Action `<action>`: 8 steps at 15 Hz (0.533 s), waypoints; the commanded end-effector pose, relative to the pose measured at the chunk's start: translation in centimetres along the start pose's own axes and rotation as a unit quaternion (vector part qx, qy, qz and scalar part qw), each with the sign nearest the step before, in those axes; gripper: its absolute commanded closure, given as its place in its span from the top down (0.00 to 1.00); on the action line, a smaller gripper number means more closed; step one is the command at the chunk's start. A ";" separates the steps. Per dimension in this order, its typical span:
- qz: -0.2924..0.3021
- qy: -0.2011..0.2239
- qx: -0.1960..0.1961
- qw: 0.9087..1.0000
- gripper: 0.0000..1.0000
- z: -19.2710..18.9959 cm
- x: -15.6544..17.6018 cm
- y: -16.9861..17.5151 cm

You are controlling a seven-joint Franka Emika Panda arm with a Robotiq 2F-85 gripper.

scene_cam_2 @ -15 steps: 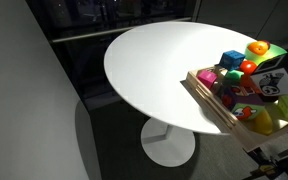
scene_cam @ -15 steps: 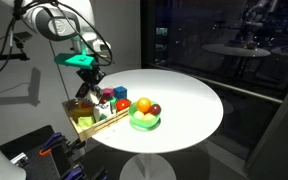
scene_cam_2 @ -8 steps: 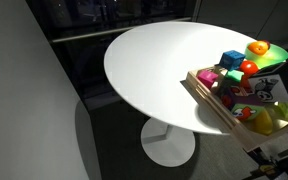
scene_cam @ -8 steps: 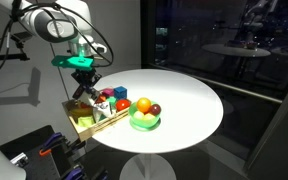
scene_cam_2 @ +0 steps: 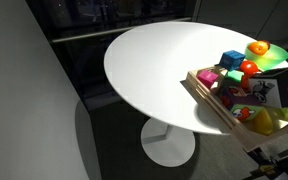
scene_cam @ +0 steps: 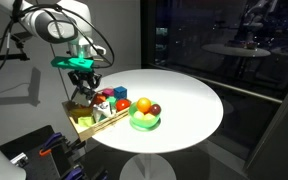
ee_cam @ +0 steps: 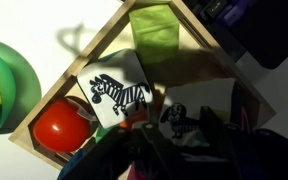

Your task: Pick up the square plush toy from the table and put it in the box

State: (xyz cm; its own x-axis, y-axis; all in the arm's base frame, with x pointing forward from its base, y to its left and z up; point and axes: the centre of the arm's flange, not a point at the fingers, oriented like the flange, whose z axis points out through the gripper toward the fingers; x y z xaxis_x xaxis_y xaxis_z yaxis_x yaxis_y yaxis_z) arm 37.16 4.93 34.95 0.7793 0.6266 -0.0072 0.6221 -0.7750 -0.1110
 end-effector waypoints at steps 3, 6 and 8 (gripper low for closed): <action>0.020 0.011 0.039 0.999 0.96 -0.8 0.5 0.1; 0.041 0.021 0.061 0.997 1.00 -1.1 0.7 0.2; 0.052 0.028 0.073 0.996 1.00 -1.2 0.7 0.2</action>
State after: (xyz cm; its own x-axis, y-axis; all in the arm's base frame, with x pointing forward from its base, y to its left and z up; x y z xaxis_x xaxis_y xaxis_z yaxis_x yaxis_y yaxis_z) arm 37.18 5.32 35.30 0.8285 0.5597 0.0192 0.5507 -0.8080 -0.2095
